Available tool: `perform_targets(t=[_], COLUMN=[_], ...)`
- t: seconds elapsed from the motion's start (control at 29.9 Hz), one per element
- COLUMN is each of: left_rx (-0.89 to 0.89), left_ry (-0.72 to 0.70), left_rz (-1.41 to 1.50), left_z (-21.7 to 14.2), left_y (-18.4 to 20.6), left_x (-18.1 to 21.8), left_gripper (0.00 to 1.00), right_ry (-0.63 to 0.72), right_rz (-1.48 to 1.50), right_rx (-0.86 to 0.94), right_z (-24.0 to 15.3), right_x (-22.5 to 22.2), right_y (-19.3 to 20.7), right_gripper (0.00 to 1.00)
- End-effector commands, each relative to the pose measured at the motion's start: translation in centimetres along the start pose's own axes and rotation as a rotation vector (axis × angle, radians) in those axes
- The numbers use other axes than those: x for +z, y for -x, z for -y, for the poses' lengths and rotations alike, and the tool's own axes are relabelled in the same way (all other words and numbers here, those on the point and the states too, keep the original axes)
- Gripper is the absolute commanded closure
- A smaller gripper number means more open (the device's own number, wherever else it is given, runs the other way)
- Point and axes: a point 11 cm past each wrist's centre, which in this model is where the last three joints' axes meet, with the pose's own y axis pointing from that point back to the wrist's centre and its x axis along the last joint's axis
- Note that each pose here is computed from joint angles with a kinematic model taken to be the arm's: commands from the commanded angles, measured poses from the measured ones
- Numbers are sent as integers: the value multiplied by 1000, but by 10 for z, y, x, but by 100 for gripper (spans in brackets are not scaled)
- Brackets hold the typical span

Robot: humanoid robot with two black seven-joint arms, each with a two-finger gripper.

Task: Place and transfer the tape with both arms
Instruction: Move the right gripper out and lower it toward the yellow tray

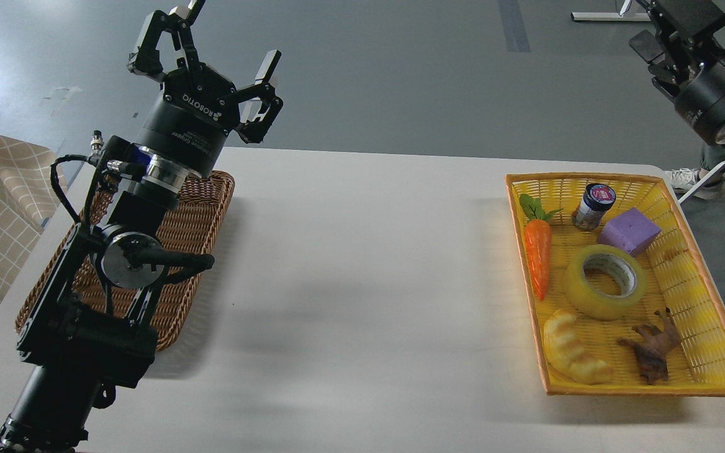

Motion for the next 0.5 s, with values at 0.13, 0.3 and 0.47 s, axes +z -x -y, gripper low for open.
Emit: perform_targets(t=[0.13, 0.3, 0.47], left_rx=[6, 0, 1], left_ry=[-9, -1, 4], left_rz=[2, 2, 1], left_z=[-3, -3, -3], left_y=[-2, 0, 1], left_x=[-2, -1, -1], left_gripper=[2, 2, 2], right_ry=[1, -37, -64], right_rz=[-5, -2, 141], right_rx=[45, 72, 18], right_z=[-6, -10, -23], right_x=[2, -10, -3], right_y=[-5, -15, -36], right_gripper=[0, 0, 0])
